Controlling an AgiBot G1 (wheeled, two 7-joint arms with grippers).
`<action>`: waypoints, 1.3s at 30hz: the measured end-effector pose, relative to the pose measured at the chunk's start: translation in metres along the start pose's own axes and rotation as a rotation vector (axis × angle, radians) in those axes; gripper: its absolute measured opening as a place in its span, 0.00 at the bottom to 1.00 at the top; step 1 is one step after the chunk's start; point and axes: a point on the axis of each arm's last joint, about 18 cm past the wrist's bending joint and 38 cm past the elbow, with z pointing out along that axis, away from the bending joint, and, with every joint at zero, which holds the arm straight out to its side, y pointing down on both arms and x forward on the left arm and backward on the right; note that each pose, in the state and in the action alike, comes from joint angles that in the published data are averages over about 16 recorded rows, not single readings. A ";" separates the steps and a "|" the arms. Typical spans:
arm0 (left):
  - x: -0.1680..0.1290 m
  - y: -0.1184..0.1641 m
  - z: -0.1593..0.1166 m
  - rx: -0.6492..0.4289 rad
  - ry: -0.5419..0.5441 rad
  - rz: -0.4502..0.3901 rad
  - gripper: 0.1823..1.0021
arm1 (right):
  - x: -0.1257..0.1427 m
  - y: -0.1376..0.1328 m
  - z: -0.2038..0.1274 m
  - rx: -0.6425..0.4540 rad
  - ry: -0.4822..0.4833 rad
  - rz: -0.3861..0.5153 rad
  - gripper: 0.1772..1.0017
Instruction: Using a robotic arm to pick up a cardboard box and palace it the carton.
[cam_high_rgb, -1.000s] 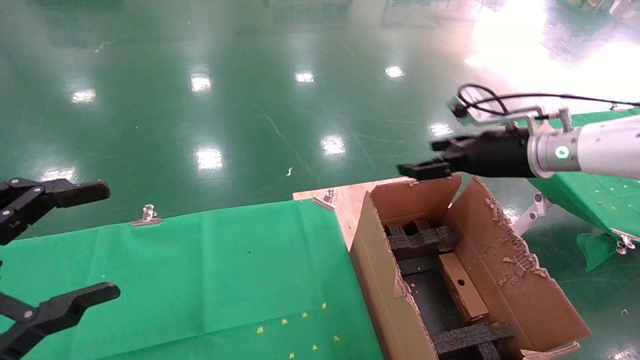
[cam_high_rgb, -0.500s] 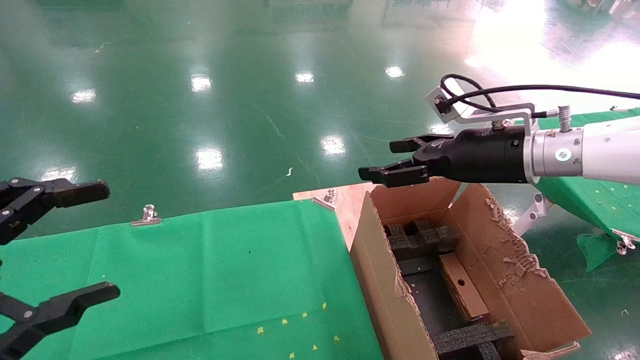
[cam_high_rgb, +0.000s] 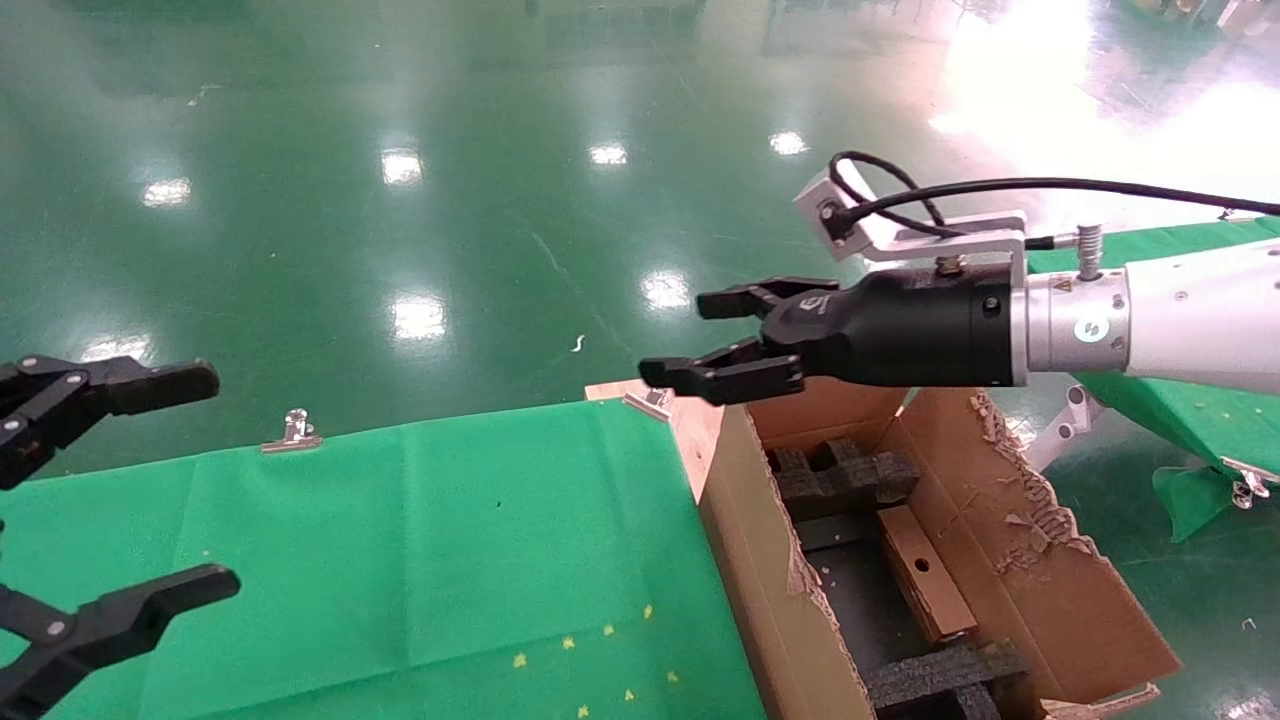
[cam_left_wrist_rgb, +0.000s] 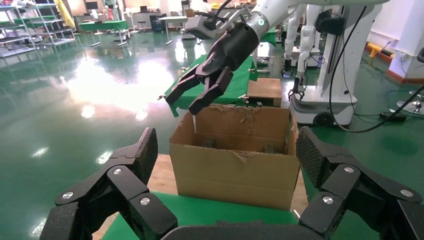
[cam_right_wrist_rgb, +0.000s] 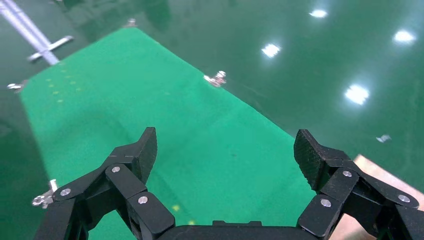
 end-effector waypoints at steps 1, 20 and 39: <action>0.000 0.000 0.000 0.000 0.000 0.000 1.00 | -0.003 -0.001 0.002 0.007 -0.015 -0.006 1.00; 0.000 0.000 0.000 0.000 0.000 0.000 1.00 | -0.060 -0.010 0.013 0.154 -0.260 -0.128 1.00; 0.000 0.000 0.000 0.000 0.000 0.000 1.00 | -0.102 -0.005 -0.006 0.318 -0.409 -0.267 1.00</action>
